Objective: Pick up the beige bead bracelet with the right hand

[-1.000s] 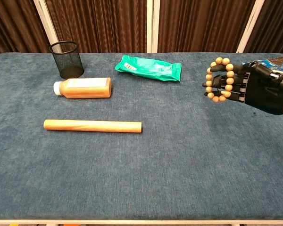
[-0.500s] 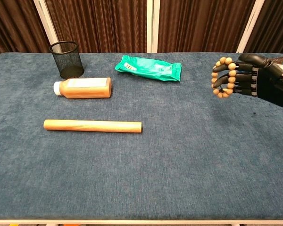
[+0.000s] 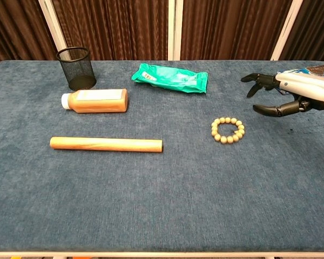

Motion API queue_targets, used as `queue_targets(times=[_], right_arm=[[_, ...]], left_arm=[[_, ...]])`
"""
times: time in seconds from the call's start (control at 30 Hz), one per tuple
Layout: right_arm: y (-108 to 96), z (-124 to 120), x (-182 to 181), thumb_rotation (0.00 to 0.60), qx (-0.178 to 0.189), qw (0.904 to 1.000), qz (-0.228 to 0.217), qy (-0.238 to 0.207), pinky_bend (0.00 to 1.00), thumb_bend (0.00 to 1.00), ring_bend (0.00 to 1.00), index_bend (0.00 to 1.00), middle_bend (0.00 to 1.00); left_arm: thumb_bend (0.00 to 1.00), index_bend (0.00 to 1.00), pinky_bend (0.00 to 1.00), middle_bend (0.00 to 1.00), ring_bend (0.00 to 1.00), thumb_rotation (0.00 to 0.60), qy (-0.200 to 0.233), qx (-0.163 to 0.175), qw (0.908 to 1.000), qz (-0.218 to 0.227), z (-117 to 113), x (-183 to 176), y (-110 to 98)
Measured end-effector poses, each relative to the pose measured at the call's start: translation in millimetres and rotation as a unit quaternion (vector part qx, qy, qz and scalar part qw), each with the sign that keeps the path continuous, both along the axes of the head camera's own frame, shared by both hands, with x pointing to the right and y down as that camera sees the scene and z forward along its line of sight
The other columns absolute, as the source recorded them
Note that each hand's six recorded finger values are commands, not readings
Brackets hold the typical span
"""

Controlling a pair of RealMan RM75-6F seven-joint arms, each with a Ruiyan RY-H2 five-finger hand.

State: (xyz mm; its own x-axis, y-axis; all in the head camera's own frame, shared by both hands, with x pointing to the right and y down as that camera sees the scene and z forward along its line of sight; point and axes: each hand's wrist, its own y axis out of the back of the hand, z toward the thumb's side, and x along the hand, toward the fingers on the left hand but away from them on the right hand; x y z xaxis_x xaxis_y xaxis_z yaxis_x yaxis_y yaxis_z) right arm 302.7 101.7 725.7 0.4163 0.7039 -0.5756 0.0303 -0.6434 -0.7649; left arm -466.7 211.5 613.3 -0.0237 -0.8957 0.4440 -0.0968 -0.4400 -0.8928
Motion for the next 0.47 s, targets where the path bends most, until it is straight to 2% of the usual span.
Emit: queue_targets(times=[0.03, 0.13, 0.17, 0.3, 0.47], right_arm=[[-0.9, -2.7, 2.2, 0.218, 0.012, 0.9999, -0.002, 0.012, 0.13, 0.3, 0.02, 0.0, 0.16], [-4.2, -18.3, 16.8, 0.409, 0.046, 0.9984, 0.018, 0.029, 0.13, 0.31, 0.03, 0.0, 0.16], [-4.9, -25.5, 24.1, 0.44, 0.056, 0.9975, 0.033, 0.027, 0.13, 0.32, 0.03, 0.0, 0.17], [0.0, -70.2, 70.0, 0.448, 0.103, 0.9882, 0.112, 0.016, 0.13, 0.33, 0.03, 0.0, 0.17], [26.2, -127.7, 121.2, 0.446, 0.151, 0.9696, 0.192, 0.016, 0.12, 0.33, 0.02, 0.0, 0.16]], left_arm=[[0.04, 0.3, 0.06, 0.22, 0.12, 0.6, -0.002, 0.0, 1.0, -0.003, 0.4, -1.6, 0.5], [0.04, 0.3, 0.06, 0.22, 0.12, 0.6, -0.011, 0.003, 0.9999, -0.013, 1.8, -7.3, 2.1], [0.04, 0.3, 0.06, 0.22, 0.12, 0.6, -0.013, 0.004, 0.9998, -0.017, 2.1, -8.6, 2.5], [0.04, 0.3, 0.06, 0.22, 0.12, 0.6, -0.03, 0.01, 0.9988, -0.036, 2.3, -14.9, 5.2], [0.04, 0.3, 0.06, 0.22, 0.12, 0.6, -0.045, 0.026, 0.9969, -0.058, -2.7, -20.9, 10.5]])
